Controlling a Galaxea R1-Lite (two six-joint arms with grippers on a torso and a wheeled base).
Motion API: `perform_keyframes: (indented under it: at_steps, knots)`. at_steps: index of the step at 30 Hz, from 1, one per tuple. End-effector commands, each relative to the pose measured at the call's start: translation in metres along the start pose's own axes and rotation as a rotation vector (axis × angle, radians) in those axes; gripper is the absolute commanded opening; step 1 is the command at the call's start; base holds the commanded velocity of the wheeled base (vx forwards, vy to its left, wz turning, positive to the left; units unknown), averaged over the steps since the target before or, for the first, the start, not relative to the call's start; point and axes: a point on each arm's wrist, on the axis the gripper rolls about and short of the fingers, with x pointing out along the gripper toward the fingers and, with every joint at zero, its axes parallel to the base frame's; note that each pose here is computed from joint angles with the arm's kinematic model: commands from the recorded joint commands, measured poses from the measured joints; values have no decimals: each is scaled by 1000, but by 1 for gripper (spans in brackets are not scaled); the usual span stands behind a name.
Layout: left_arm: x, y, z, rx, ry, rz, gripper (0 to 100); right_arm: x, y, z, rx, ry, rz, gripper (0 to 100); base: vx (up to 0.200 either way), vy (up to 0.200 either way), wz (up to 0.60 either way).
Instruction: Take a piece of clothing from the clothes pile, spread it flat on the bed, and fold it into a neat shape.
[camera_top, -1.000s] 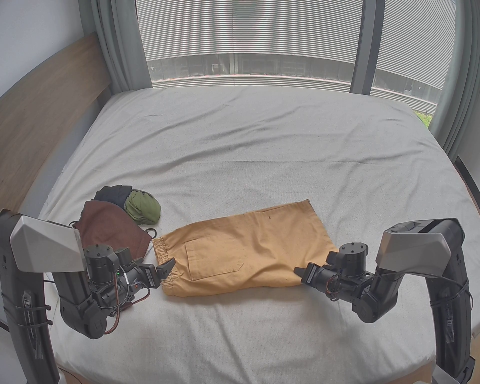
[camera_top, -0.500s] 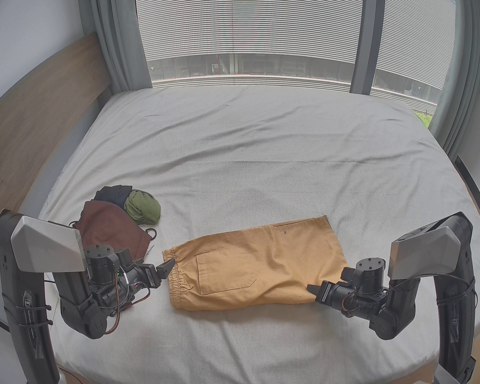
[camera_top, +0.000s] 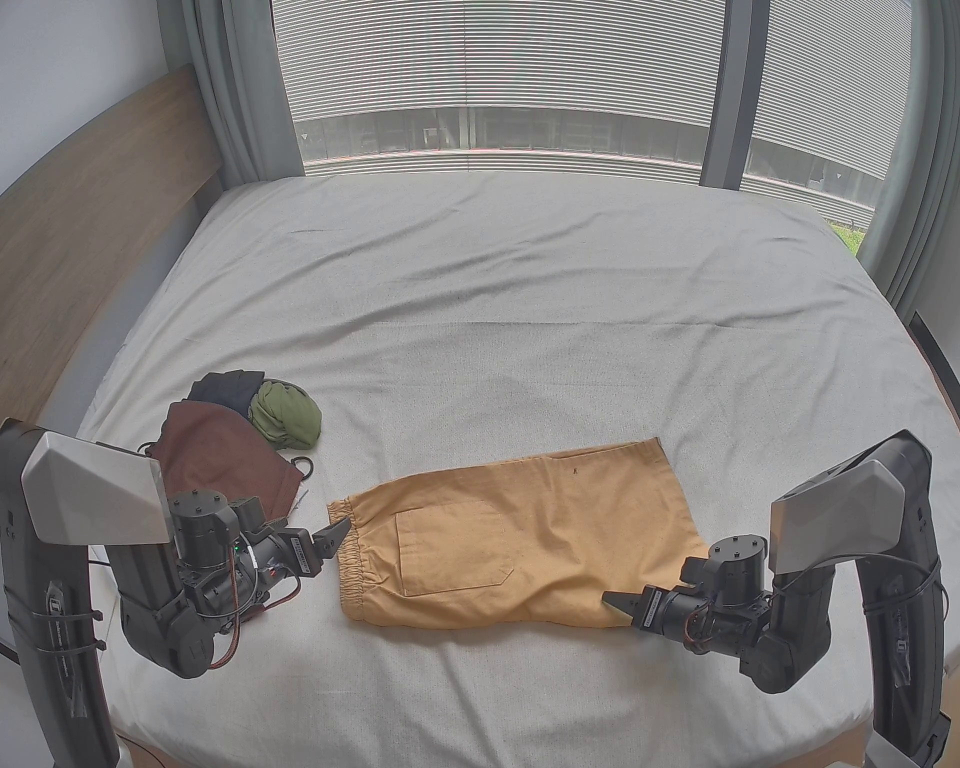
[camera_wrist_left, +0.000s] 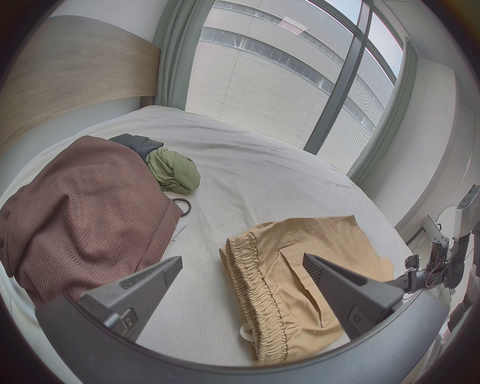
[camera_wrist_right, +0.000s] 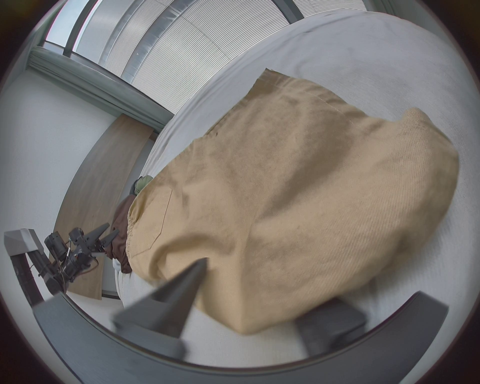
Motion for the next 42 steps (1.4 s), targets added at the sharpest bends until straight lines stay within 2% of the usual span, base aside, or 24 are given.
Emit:
perform_keyframes:
  at_steps: [1,8,12,18,24,29,37,42]
  knots:
    - [0,0,0,-1,-4,-1,100,-16,1,-17,-18,81,-18,100,0,0,0]
    - [0,-1,1,-21,-6,-6,100,-41,23,-33,-62,169,62,100,0,0,0]
    - [0,-1,1,-23,-5,-9,100,-48,36,-31,-84,159,109,100,0,0,0]
    - [0,-6,-1,-67,6,-28,100,-61,71,1,-122,20,257,100,0,0,0]
    - [-4,-11,-7,-83,59,-109,100,-64,91,28,-145,-81,365,100,0,0,0]
    - [-8,-8,-10,-90,86,-143,100,-54,95,40,-140,-127,385,100,0,0,0]
    - [-9,-4,-11,-140,104,-150,100,-48,89,39,-131,-120,369,100,0,0,0]
    - [-5,0,-21,-149,135,-141,100,-47,86,39,-128,-120,362,100,0,0,0]
